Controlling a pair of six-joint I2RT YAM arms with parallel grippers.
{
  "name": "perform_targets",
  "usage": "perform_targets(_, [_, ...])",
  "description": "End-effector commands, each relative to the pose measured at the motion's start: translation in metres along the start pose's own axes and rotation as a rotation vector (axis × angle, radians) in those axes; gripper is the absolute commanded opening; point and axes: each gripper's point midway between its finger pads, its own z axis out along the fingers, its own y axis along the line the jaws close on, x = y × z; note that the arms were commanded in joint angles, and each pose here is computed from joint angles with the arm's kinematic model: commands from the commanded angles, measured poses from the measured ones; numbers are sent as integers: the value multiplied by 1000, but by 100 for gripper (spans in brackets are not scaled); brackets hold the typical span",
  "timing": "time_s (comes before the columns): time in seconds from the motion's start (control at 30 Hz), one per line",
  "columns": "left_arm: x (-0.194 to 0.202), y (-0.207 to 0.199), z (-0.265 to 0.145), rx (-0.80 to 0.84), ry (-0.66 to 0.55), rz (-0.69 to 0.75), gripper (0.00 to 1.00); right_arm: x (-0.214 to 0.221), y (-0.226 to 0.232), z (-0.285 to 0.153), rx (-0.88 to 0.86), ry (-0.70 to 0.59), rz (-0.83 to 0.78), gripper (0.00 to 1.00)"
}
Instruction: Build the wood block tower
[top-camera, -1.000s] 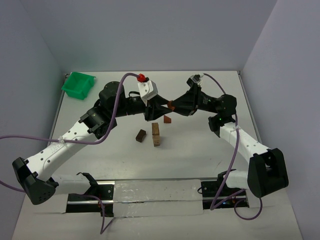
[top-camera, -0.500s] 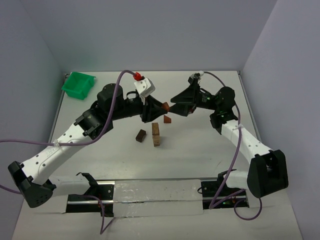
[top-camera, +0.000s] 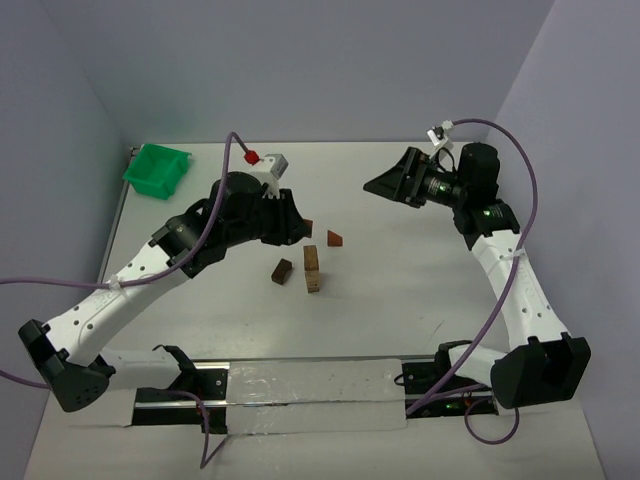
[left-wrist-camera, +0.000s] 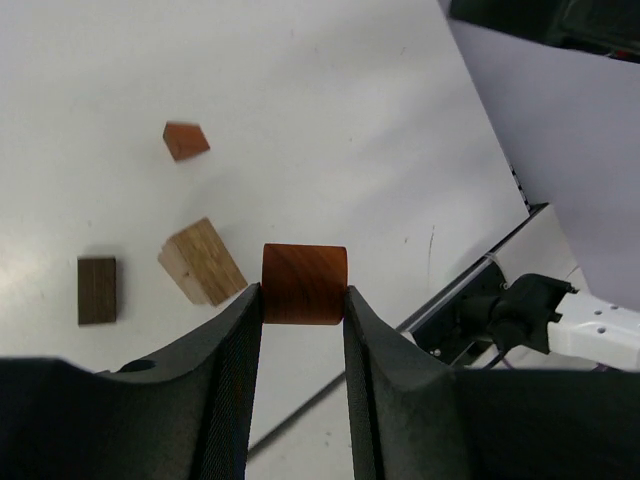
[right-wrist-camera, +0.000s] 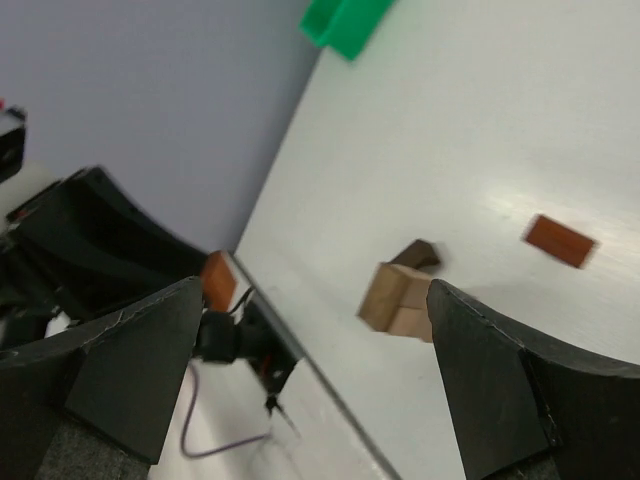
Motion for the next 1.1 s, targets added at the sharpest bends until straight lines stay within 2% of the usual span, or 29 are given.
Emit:
perform_targets(0.0, [6,3,0,-88,72,-180,0,-6,-36,-16,137,-46,-31,100])
perform_targets(0.17, [16,5,8,-132,146,-231,0,-5,-51,-22,181,-68,-27,100])
perform_targets(0.27, [28,5,16,-135,216,-331,0,0,-57,-23,197,-65,-25,100])
perform_targets(0.47, [51,36,34,-204,330,-478,0,5,-62,-24,208,-51,-21,100])
perform_targets(0.8, [47,62,45,-318,303,-506,0,5,-59,-21,188,-48,1,100])
perform_targets(1.07, [70,71,51,-368,344,-509,0,2,-59,-26,220,-63,-12,99])
